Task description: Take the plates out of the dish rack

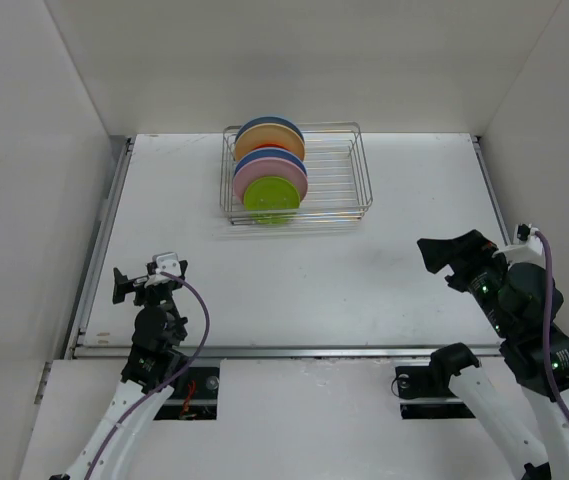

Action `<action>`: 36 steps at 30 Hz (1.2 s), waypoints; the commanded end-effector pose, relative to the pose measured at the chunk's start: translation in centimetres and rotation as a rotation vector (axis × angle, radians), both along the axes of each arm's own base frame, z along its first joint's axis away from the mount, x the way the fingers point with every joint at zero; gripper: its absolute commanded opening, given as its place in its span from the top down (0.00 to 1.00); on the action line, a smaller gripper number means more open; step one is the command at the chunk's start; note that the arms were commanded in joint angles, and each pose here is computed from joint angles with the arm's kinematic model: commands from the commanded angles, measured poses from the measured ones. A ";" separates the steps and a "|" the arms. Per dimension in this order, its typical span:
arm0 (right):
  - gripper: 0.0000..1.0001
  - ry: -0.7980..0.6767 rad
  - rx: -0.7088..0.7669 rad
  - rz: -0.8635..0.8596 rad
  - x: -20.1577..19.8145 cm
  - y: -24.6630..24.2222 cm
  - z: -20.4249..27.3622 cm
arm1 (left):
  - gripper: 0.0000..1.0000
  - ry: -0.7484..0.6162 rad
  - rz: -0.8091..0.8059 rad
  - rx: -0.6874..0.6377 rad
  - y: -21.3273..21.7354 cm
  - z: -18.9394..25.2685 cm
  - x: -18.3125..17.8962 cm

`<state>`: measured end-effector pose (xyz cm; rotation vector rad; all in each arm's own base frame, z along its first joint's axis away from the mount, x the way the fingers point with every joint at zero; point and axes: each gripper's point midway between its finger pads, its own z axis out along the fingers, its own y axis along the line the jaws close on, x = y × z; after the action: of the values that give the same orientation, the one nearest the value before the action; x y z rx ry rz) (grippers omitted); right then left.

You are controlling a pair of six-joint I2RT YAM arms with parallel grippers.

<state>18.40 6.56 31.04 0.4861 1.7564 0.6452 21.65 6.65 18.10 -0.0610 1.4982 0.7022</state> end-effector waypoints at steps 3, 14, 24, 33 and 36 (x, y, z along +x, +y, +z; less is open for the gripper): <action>0.00 -0.021 -0.011 0.007 0.0 0.0 0.8 | 0.00 -0.090 0.001 -0.045 0.2 0.7 -0.3; 0.00 0.001 -0.141 0.123 2.7 2.1 2.8 | 0.00 0.009 -0.178 0.033 -2.3 0.8 0.5; 0.00 -0.120 -0.355 0.442 11.5 9.9 8.5 | 0.00 0.367 -0.675 0.133 -9.5 7.6 -1.1; 0.23 -0.140 -0.560 0.640 20.7 21.5 7.0 | 0.00 0.714 -0.910 0.082 -13.8 9.4 -2.0; 0.36 -0.095 -0.580 0.699 23.5 24.1 3.2 | 0.00 0.744 -0.926 0.022 -14.7 9.3 -1.6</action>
<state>40.40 29.29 33.30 -0.4990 1.9796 0.5709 21.66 -6.85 28.40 0.9109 1.8791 0.0830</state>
